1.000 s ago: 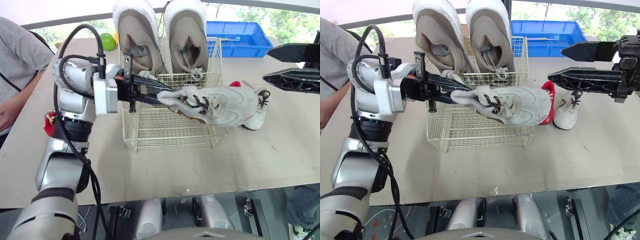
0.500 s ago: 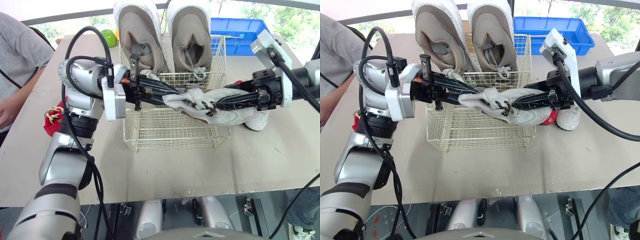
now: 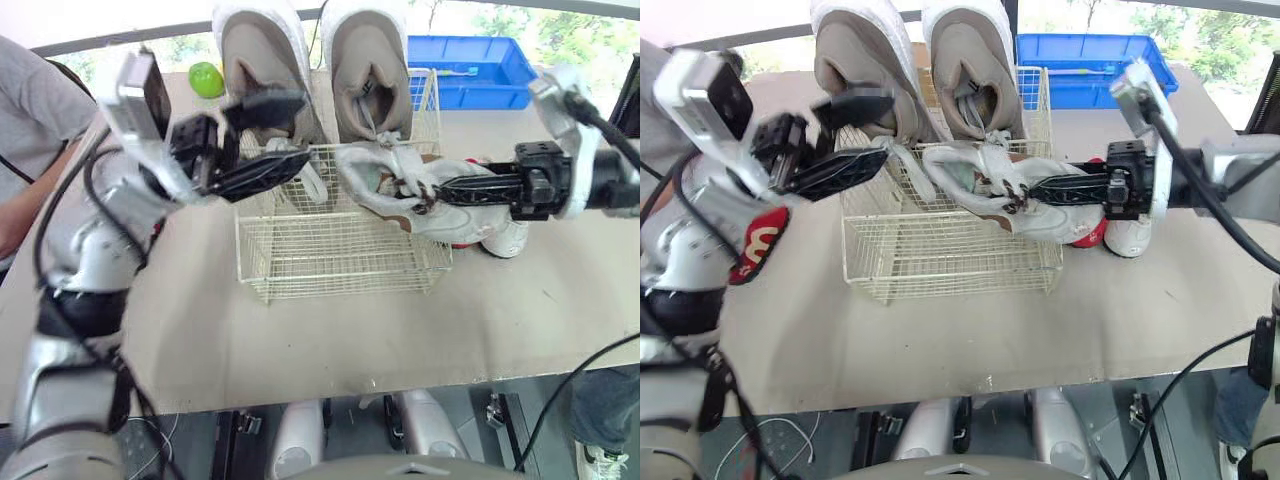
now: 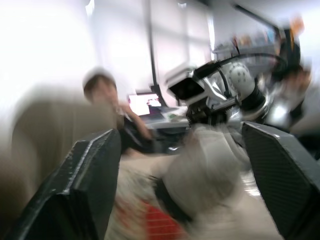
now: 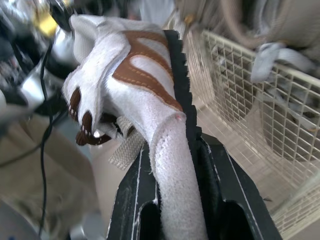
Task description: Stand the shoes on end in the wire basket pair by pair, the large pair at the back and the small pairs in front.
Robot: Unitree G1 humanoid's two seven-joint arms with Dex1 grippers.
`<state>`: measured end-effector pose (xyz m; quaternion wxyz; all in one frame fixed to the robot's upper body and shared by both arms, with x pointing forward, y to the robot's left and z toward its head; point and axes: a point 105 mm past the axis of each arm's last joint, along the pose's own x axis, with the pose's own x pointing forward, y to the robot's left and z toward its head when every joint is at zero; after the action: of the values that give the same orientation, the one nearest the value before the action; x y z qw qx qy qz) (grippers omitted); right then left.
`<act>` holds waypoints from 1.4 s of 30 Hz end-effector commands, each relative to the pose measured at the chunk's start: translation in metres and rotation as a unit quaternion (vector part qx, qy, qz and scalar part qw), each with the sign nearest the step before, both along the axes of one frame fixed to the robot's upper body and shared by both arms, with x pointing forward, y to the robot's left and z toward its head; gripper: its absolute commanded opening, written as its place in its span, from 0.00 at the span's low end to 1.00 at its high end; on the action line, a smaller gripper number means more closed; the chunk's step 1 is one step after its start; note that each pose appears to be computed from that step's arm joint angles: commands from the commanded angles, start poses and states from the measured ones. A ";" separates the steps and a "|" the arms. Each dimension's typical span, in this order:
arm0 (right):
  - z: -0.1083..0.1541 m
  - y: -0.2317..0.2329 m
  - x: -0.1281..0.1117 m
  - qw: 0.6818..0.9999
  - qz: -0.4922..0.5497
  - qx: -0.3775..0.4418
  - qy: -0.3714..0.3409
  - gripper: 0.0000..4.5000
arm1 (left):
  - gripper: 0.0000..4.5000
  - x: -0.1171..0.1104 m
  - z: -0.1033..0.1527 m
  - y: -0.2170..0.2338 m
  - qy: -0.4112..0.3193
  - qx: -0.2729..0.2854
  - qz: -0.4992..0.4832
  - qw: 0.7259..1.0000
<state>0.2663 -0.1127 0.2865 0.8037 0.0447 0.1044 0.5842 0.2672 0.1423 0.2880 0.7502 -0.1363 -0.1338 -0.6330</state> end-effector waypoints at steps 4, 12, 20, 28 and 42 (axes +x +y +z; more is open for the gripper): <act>0.023 0.008 -0.017 0.993 -0.019 0.095 -0.062 0.03 | 0.93 -0.025 -0.019 -0.031 0.130 -0.062 -0.028 0.989; 0.025 0.025 -0.028 0.986 -0.026 0.149 -0.068 0.03 | 0.93 -0.027 -0.032 -0.069 0.188 -0.096 -0.037 0.977; 0.021 0.036 -0.028 0.986 -0.029 0.153 -0.065 0.03 | 0.58 -0.021 -0.030 -0.075 0.197 -0.093 -0.044 0.975; 0.011 0.040 -0.026 0.988 -0.018 0.143 -0.059 0.03 | 0.05 -0.017 -0.025 -0.069 0.169 -0.075 -0.025 0.982; -0.010 0.002 -0.037 0.967 -0.056 0.074 -0.236 0.98 | 0.05 -0.008 0.015 0.013 -0.091 0.151 0.096 0.980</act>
<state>0.2379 -0.1084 0.2660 0.8371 -0.0047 -0.1033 0.5372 0.2645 0.1485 0.2901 0.8120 -0.0104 -0.0792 -0.5782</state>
